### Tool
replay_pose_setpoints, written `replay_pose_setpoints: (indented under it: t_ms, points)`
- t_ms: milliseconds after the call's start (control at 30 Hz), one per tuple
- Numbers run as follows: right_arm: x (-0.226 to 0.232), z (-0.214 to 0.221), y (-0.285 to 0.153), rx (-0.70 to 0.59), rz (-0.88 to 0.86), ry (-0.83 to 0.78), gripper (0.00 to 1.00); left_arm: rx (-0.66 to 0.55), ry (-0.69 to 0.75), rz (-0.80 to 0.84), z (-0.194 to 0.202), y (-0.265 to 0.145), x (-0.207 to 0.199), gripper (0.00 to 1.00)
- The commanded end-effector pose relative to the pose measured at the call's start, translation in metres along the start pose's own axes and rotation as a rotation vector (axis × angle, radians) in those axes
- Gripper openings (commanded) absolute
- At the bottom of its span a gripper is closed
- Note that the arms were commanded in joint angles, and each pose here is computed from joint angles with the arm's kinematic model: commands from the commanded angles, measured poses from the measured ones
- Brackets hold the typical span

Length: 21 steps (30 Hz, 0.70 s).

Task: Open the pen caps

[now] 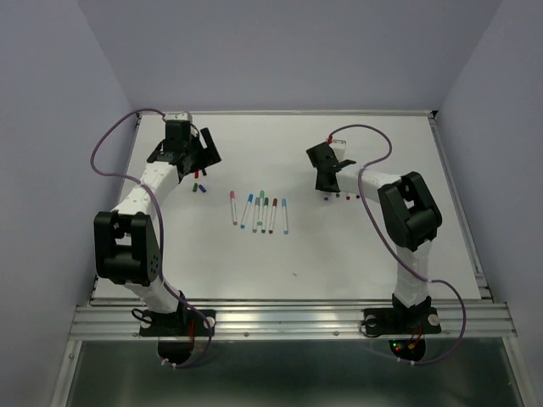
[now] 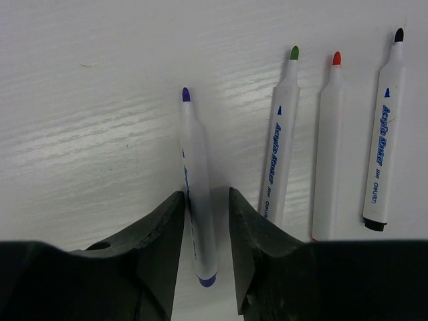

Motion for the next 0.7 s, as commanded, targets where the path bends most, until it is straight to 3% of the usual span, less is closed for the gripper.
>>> replay_pose_setpoints:
  t_ms: [0,133,233,267,300,433,667]
  points:
    - [-0.001,-0.021,0.001,-0.046,0.014,0.012,0.39,-0.006,0.012,0.025,0.0,0.001,-0.005,0.89]
    - [0.003,-0.048,-0.013,-0.104,-0.003,-0.004,0.45,-0.011,0.013,0.035,-0.002,-0.002,-0.007,0.9]
    - [0.012,-0.069,-0.034,-0.133,-0.075,-0.022,0.71,-0.018,0.014,0.047,-0.003,-0.006,-0.009,0.93]
    - [0.016,-0.072,-0.041,-0.131,-0.111,-0.028,0.89,-0.022,0.013,0.052,-0.004,-0.006,-0.01,0.95]
    - [0.019,-0.072,-0.046,-0.124,-0.146,-0.047,1.0,-0.025,0.014,0.062,-0.004,-0.008,-0.012,0.99]
    - [0.043,-0.052,-0.075,-0.067,-0.334,-0.076,1.0,-0.035,0.016,0.107,-0.006,-0.01,-0.019,0.99]
    - [0.081,0.02,-0.119,0.002,-0.451,-0.249,1.0,-0.034,0.017,0.11,-0.006,-0.01,-0.02,0.99]
Point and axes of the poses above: each gripper's point midway between its finger pads, its own y axis out along the fingers, its own x axis along the line the jaws close on, z = x × y, the point moved 1 cm from there along -y, back along the fingers, and after that the axes turned 6 degrees about y, right-handed, at the moved point
